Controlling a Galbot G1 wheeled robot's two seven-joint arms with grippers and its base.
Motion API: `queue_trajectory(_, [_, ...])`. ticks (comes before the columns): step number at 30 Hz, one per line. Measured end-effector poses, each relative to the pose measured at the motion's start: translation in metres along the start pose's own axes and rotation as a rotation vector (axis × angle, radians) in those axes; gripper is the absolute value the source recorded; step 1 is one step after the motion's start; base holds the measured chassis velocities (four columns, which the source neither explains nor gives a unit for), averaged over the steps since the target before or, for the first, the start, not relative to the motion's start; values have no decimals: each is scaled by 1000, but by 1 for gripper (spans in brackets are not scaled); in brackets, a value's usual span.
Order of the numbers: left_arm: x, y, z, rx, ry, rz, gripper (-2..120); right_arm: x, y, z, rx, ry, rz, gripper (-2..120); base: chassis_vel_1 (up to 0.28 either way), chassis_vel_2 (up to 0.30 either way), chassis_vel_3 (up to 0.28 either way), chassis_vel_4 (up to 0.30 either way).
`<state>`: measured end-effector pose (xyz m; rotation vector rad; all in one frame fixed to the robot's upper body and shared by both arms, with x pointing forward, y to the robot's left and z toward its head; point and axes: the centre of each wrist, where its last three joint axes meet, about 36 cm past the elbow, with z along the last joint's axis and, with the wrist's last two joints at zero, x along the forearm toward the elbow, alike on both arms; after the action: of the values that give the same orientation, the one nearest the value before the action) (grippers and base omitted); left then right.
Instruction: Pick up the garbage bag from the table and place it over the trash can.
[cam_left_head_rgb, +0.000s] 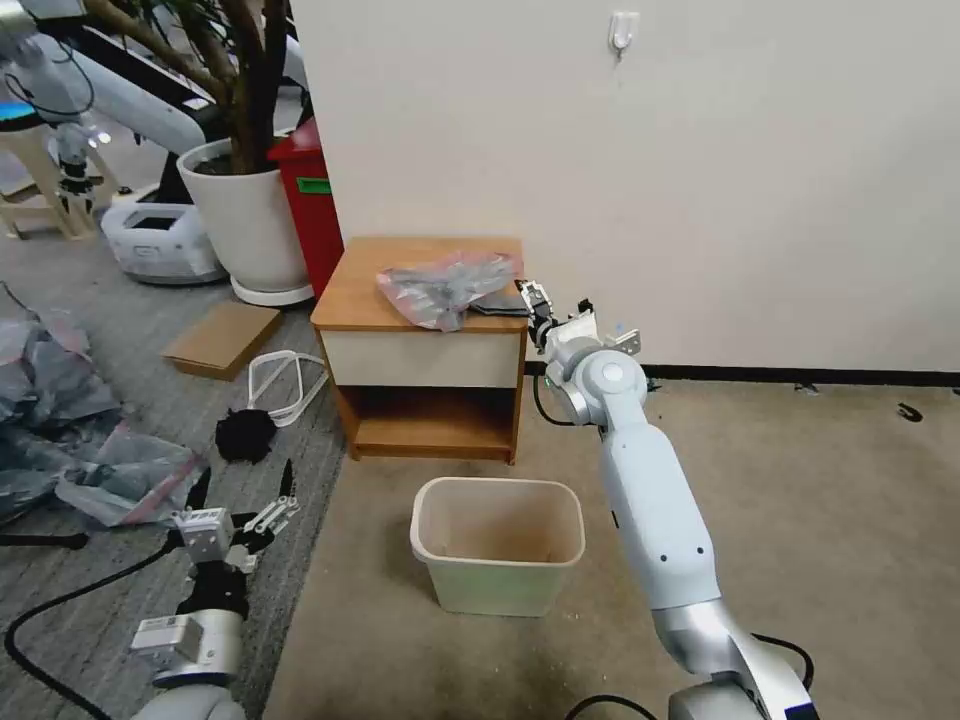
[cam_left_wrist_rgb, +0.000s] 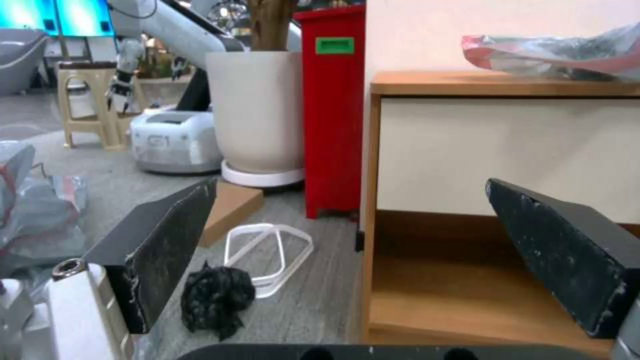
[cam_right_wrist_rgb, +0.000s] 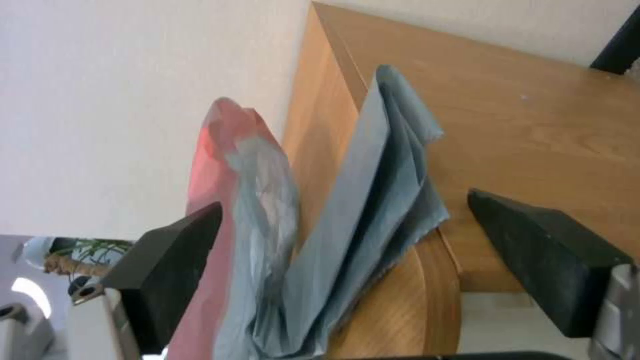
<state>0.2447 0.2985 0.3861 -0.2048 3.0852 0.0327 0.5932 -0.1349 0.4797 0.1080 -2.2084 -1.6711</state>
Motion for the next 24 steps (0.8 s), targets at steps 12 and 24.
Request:
queue_trajectory(12, [0,2,4,-6,-3,-7,100,-7,3,1,3,-14,6,52,0,0,0,0])
queue_trajectory(24, [1,3,6,-10,-4,-11,100,-8,3,-1,4,-24,2,10,0,0,0,0])
